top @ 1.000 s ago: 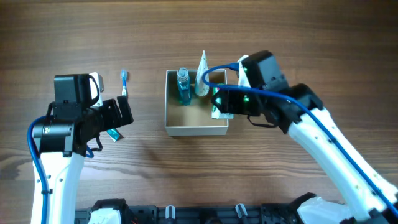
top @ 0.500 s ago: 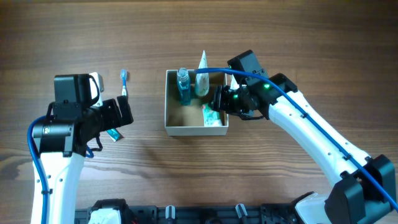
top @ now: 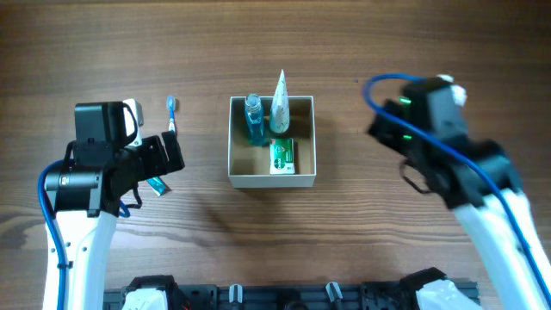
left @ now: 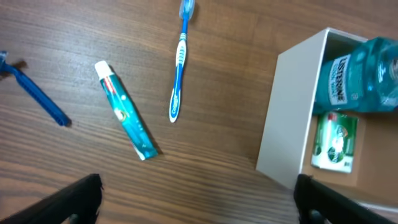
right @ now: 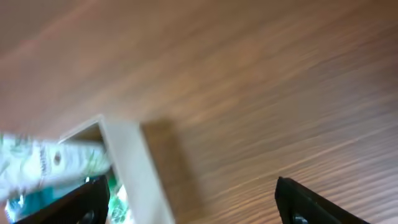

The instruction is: Pack container

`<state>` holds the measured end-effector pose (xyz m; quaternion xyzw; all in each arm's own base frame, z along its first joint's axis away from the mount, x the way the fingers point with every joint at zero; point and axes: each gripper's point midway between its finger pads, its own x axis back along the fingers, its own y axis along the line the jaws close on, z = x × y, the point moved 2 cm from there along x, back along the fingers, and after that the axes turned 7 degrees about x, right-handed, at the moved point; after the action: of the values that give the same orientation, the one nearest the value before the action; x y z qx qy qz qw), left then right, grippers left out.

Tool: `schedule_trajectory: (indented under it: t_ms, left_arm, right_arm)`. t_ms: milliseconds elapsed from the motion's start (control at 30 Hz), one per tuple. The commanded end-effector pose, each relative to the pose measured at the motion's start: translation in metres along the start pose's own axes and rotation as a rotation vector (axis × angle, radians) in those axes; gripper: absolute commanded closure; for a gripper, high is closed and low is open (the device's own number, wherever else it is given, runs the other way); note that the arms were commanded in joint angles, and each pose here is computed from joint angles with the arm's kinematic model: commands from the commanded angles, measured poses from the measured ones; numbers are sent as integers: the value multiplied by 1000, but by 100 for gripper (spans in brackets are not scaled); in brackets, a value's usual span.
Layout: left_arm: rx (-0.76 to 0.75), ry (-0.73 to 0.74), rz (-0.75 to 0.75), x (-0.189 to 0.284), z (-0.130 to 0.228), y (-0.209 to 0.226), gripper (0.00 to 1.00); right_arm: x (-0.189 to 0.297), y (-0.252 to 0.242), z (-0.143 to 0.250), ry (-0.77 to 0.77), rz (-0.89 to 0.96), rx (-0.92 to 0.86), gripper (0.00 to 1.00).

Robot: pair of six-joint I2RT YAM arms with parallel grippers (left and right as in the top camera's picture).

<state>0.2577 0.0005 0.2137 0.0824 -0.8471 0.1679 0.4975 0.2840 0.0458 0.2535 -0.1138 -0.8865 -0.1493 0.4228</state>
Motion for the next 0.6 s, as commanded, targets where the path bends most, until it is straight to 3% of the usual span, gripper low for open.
schedule_trajectory:
  t_ms: [0, 100, 200, 333, 433, 567]
  left_arm:
    - [27, -60, 80, 11, -21, -18, 14]
    - [41, -76, 83, 9, -68, -35, 10]
    - [48, 26, 41, -40, -92, -42, 5]
    - [65, 285, -71, -137, -63, -26, 1]
    - [71, 397, -116, -178, -42, -17, 1]
    - [70, 437, -149, -201, -33, -10, 1]
  right_arm:
    - [2, -39, -5, -6, 166, 43, 12]
    - [-13, -42, 15, 111, 175, 112, 11]
    - [-17, -41, 20, 145, 172, 115, 11]
    - [-17, -39, 21, 149, 162, 113, 10]
    - [-18, -35, 23, 163, 136, 108, 10]
    - [-22, -22, 32, 221, 58, 102, 11]
